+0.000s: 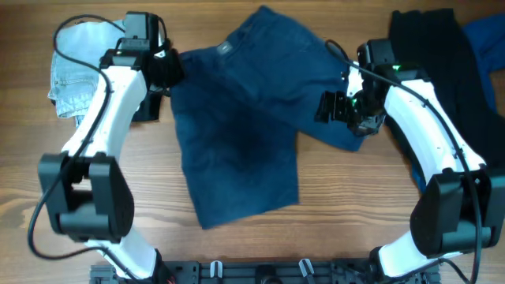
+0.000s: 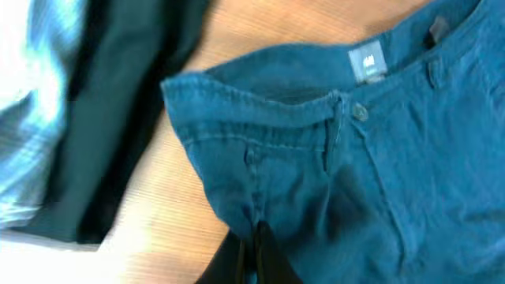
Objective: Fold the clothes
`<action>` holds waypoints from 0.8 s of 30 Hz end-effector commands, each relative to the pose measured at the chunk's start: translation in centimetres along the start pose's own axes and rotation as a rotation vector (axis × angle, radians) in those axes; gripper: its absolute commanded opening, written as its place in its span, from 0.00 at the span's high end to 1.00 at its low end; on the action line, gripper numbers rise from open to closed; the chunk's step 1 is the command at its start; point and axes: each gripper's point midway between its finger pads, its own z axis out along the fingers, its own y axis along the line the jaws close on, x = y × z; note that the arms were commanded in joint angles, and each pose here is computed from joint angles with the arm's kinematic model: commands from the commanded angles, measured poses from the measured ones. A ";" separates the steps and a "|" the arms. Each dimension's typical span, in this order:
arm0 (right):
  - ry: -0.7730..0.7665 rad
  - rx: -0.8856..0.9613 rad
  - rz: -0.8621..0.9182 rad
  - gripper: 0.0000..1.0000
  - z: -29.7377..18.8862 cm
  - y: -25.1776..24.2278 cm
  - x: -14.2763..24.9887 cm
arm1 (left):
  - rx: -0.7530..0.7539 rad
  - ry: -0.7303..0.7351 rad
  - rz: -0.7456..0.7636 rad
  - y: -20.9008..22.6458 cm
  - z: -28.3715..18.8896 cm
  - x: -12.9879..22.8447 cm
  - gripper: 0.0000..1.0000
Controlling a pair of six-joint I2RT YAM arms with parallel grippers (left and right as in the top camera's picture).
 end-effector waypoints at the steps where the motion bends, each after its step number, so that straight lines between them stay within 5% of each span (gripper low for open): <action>1: -0.030 0.043 0.064 0.07 1.1 -1.1 0.1 | -0.087 0.008 -0.087 1.8 -2.0 0.7 0.96; 5: -0.115 0.105 0.092 0.08 2.4 -2.7 -1.1 | -0.097 0.067 -0.102 1.3 -2.0 2.5 0.96; 10: -0.040 0.062 0.082 0.16 3.8 -2.4 1.0 | 0.047 0.137 -0.153 -1.8 -2.0 3.7 0.96; 12: -0.018 0.058 0.055 0.28 3.9 -2.1 1.6 | 0.083 0.147 -0.172 -2.5 -2.1 3.7 0.96; 17: -0.043 0.053 0.066 0.90 5.7 -2.6 1.6 | 0.211 0.159 -0.183 -4.8 -2.9 3.4 0.96; 24: -0.074 0.043 0.082 0.96 8.9 -3.3 0.3 | 0.283 -0.043 -0.205 -6.0 -9.1 0.0 0.96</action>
